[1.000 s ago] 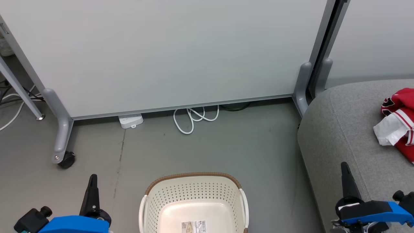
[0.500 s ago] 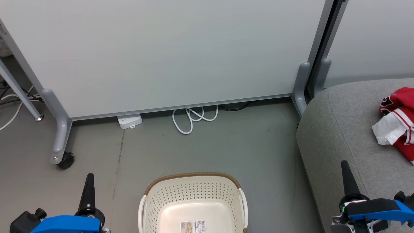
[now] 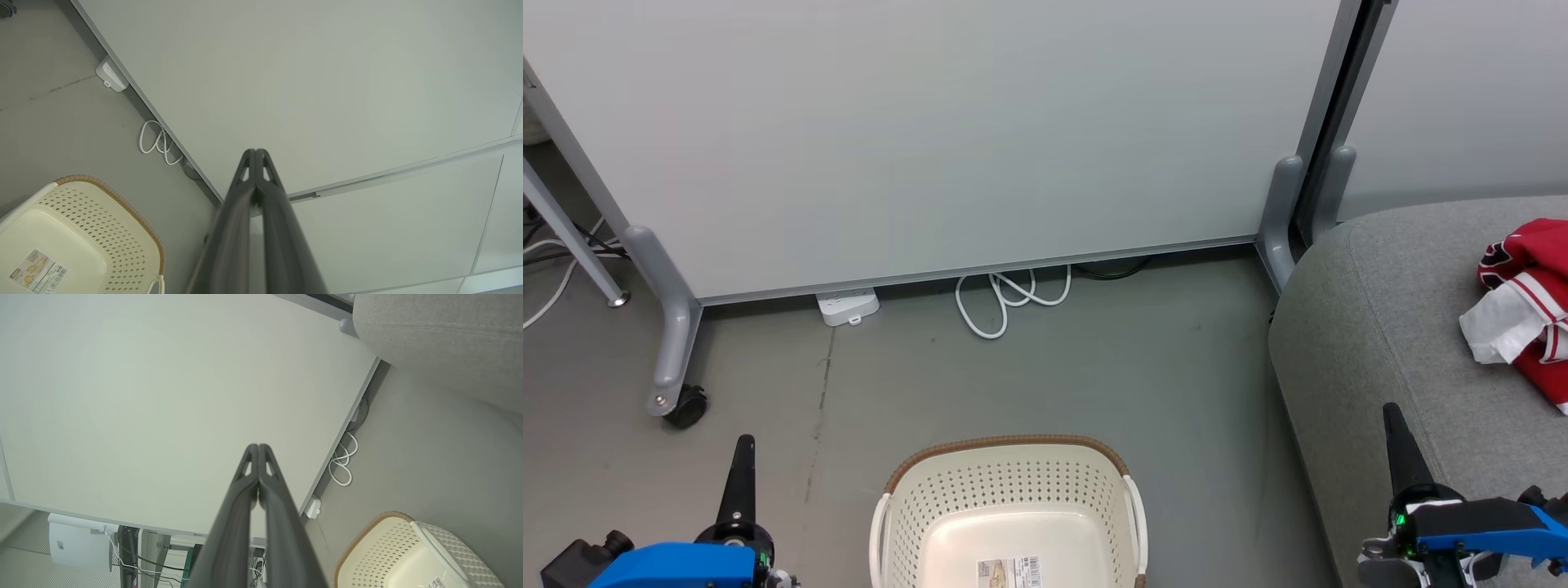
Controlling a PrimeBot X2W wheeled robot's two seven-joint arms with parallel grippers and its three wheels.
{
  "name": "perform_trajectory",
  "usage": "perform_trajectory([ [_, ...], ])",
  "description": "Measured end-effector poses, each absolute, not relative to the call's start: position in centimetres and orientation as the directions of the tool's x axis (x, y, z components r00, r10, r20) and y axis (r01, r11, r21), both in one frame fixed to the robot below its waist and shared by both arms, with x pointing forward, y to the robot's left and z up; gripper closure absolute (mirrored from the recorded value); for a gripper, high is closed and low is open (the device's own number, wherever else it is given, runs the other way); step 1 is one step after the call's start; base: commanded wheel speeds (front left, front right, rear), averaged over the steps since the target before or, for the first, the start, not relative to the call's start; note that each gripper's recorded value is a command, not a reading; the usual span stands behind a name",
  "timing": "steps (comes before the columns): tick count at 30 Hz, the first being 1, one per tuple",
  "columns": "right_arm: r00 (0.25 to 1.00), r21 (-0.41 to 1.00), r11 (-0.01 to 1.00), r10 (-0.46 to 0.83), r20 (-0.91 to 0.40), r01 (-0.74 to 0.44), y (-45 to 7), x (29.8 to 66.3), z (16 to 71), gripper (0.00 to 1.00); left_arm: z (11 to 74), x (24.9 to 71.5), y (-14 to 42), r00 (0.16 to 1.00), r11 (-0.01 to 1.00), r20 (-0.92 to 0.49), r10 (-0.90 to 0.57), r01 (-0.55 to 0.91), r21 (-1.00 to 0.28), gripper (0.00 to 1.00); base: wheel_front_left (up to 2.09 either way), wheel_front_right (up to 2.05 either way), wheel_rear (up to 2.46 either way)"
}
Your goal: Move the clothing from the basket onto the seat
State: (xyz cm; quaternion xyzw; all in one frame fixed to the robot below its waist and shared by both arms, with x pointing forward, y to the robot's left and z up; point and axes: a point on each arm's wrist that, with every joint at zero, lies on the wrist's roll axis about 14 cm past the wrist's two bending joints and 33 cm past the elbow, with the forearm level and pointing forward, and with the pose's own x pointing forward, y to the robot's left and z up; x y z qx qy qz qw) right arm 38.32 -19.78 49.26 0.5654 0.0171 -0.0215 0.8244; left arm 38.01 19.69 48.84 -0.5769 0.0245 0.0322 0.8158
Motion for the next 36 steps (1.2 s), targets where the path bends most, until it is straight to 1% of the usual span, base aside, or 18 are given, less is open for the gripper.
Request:
perform_trajectory([
  [23, 1.000, 0.987, 0.157, -0.006, -0.031, 0.032, -19.9, 38.6, 49.9, 1.00, 49.6, 38.4, 19.8, 0.999, 0.140, -0.048, 0.008, -0.049, -0.989, 1.00, 0.00, 0.00, 0.00],
  [36, 1.000, 0.998, 0.061, -0.001, -0.020, 0.020, -20.0, 38.7, 50.2, 1.00, 50.0, 38.6, 19.8, 1.000, 0.050, -0.027, 0.001, -0.027, -0.998, 1.00, 0.00, 0.00, 0.00],
])
